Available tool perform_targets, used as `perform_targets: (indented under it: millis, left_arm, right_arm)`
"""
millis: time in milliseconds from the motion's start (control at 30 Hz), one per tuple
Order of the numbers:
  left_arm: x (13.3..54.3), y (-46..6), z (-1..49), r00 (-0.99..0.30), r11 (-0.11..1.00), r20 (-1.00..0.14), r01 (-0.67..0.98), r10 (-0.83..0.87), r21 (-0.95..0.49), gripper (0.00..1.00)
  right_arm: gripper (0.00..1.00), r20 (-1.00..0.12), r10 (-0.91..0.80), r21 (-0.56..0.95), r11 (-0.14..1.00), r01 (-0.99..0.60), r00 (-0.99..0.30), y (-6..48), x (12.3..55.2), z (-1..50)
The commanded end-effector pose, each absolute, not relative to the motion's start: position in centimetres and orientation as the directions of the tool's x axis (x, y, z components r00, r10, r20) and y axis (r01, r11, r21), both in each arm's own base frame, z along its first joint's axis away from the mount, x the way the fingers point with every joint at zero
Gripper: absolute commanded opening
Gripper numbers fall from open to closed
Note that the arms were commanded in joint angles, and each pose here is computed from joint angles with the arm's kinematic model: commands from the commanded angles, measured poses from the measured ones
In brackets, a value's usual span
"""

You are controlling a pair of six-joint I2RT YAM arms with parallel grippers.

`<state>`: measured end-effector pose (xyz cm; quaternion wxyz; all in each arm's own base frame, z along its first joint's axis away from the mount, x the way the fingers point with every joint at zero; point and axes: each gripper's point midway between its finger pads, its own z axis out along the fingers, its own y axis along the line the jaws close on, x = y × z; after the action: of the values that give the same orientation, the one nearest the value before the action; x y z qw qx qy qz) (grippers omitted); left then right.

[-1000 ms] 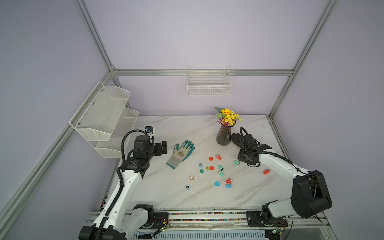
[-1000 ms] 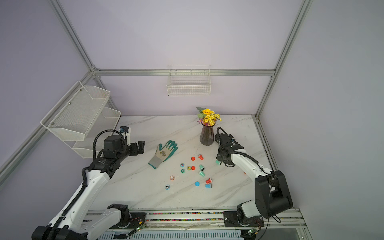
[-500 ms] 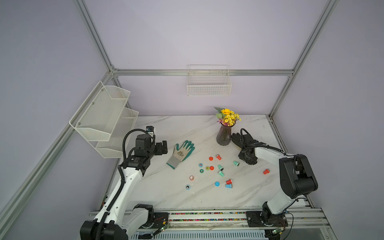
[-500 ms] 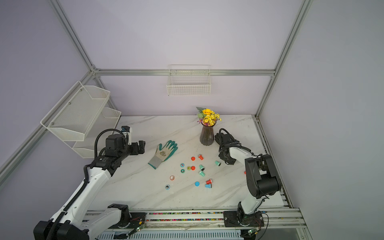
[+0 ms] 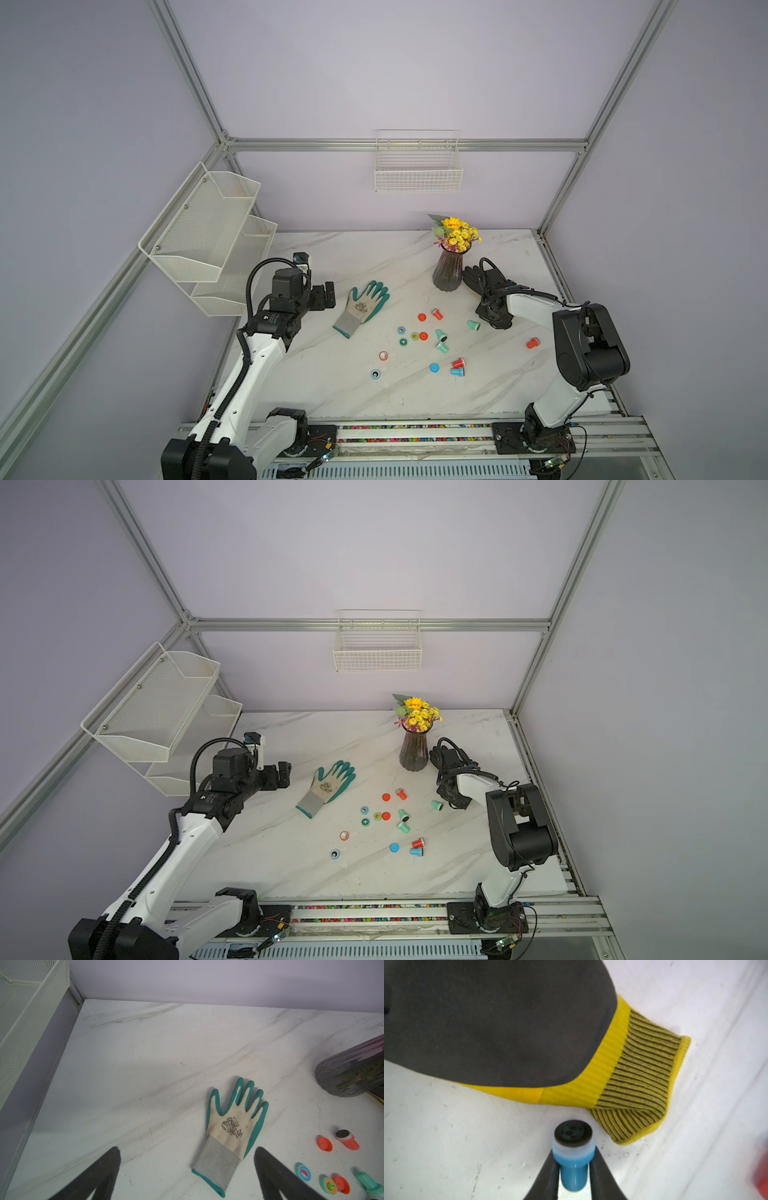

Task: Close the stamp cap
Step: Pick up the stamp from the center of the board.

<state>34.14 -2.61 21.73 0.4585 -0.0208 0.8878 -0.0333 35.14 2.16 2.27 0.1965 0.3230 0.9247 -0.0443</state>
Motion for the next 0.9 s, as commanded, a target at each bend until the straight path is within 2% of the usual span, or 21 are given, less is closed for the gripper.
perform_targets:
  millis: [0,233,333,400,567,700,867]
  left_arm:
    - [34.7,-2.7,23.8,-0.538,0.997,-0.84,-0.007,-0.071,-0.08,1.0]
    - [34.7,-3.1,23.5,-0.552,0.995,-0.83,0.005,-0.081,-0.1,1.0]
    - [34.6,-3.7,23.4,-0.576,0.994,-0.814,0.021,-0.076,-0.108,1.0]
    - [34.5,-4.1,23.2,-0.594,0.991,-0.799,0.021,-0.095,-0.133,1.0]
    - [33.5,-6.3,23.6,-0.645,0.956,-0.733,0.014,-0.216,-0.294,0.99]
    - [32.3,-9.7,24.9,-0.681,0.925,-0.699,0.084,-0.219,-0.371,0.96]
    - [30.2,-14.5,26.5,-0.716,0.876,-0.667,0.169,-0.206,-0.452,0.95]
  right_arm:
    - [0.24,-0.402,0.594,0.043,0.772,0.634,-0.697,1.7,34.9,2.0]
    - [0.14,-0.439,0.58,0.086,0.787,0.611,-0.686,1.8,35.1,5.0]
    - [0.07,-0.463,0.539,0.158,0.831,0.534,-0.703,2.9,35.1,7.6]
    - [0.04,-0.484,0.473,0.215,0.88,0.424,-0.737,4.3,35.2,9.5]
    - [0.06,-0.548,0.282,0.325,0.939,0.11,-0.788,9.0,34.2,13.5]
    - [0.06,-0.59,0.152,0.407,0.904,-0.129,-0.793,13.9,32.9,15.9]
    - [0.06,-0.717,-0.038,0.369,0.826,-0.425,-0.696,20.1,29.9,19.3]
